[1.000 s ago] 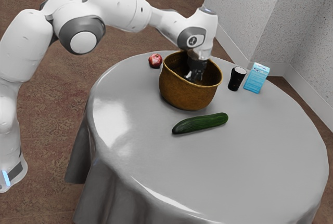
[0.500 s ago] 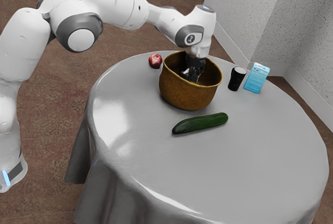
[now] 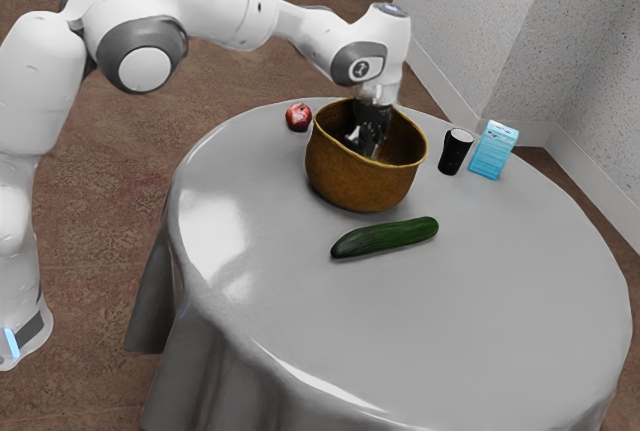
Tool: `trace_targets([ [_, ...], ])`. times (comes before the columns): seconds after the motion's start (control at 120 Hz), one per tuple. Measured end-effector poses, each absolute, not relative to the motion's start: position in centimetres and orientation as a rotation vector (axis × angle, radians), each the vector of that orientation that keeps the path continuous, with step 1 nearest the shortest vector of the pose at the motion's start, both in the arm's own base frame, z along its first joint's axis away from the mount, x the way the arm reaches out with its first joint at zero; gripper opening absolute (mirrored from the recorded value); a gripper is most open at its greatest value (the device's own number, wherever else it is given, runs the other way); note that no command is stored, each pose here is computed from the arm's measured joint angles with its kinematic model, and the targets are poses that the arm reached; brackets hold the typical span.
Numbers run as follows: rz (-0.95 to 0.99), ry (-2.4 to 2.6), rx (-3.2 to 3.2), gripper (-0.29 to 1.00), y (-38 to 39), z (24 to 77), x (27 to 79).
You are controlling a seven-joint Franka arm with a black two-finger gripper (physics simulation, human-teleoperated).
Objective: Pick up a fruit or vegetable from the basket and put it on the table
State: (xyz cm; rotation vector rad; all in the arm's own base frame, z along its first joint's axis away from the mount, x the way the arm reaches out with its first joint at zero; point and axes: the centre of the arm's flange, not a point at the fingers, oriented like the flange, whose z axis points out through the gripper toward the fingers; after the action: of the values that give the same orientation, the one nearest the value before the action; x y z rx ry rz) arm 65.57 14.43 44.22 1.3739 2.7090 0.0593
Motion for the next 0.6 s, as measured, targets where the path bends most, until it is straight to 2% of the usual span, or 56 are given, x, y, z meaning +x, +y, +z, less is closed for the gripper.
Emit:
trace_targets([
  [0.167, 0.089, 2.709, 1.378, 0.09, 14.3, 44.6, 65.2],
  [0.25, 0.09, 2.713, 1.379, 0.25, 14.2, 44.1, 65.3],
  [0.375, 0.086, 2.72, 1.372, 0.35, 14.3, 43.5, 65.5],
  [0.508, 0.045, 2.732, 1.333, 0.23, 14.6, 42.2, 65.2],
  [0.6, 0.036, 2.725, 1.314, 0.21, 14.5, 42.2, 65.2],
])
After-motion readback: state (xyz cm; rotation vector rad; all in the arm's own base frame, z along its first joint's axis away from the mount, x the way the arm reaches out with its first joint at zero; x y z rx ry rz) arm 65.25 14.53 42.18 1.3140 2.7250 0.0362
